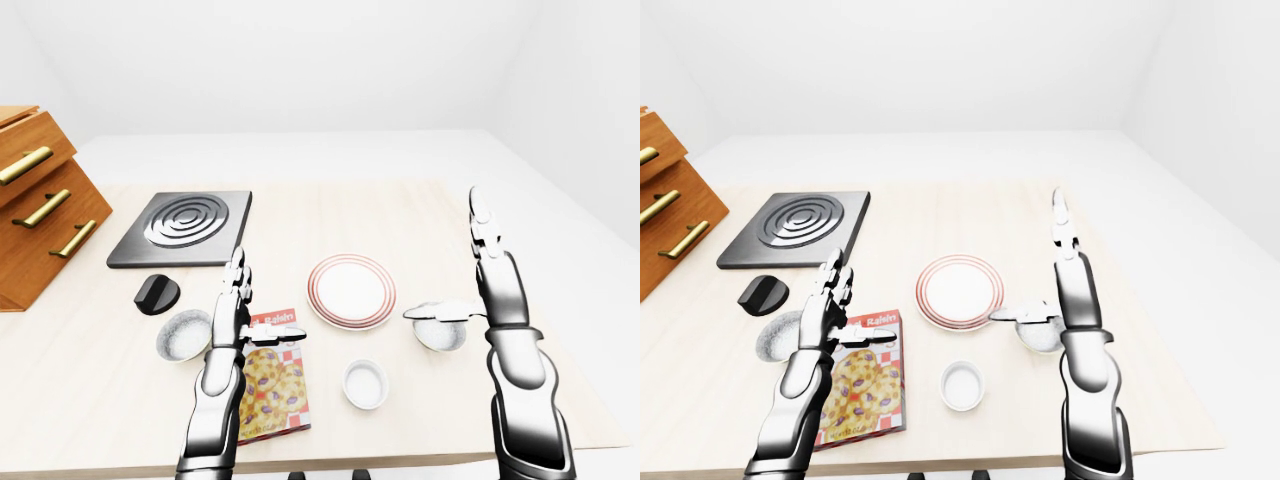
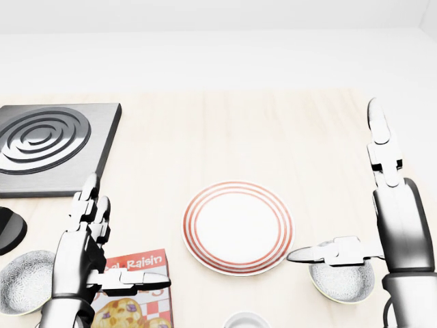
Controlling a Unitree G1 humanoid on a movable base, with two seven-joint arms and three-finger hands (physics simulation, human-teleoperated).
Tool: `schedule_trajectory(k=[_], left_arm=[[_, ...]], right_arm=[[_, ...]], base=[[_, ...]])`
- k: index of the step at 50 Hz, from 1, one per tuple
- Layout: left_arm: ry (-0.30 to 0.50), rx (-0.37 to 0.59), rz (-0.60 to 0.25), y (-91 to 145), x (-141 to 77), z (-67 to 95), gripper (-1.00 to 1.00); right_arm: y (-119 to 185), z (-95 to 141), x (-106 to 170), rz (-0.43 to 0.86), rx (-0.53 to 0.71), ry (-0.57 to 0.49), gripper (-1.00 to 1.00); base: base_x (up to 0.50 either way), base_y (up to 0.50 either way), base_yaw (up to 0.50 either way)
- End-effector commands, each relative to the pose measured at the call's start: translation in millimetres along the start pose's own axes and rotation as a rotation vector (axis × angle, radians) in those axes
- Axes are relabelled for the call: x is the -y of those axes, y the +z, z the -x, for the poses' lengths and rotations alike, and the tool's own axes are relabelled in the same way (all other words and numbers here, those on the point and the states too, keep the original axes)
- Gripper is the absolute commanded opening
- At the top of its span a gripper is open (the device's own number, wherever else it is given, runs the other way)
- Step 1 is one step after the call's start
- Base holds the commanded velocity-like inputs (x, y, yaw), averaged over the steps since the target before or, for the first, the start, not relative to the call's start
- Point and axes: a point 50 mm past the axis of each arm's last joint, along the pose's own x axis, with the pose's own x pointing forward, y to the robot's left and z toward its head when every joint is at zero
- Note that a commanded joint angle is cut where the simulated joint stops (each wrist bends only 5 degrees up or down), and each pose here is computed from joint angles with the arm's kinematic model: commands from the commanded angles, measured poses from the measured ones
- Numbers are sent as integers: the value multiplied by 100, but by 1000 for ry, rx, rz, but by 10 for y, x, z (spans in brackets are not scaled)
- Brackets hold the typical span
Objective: Pick the akita bowl next to the plate and place it on the plate.
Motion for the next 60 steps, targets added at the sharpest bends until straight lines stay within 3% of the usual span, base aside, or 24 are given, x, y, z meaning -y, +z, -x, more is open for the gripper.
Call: schedule_trajectory(k=[1,14,24,29,38,60], left_arm=[[1,0,0,15,1,2,100],[2,-1,5,14,-6,-1,100],[6,-1,6,1,-8,-1,100],[6,-1,6,-11,-9,0,100],[7,-2,7,6,-9,4,100],[8,-2,7,-12,-18,3,100]], right_arm=[[98,39,95,104,29,-3,100],[100,150,155,212,-6,-7,100],[49,380,282,313,-98,-17,100],[66,501,308,404,-87,12,100],[67,661,264,445,-116,84,100],[-190,834,256,521,-287,53,100]], base=[[0,0,0],[0,0,0],[0,0,0],[0,0,0],[0,0,0],[0,0,0]])
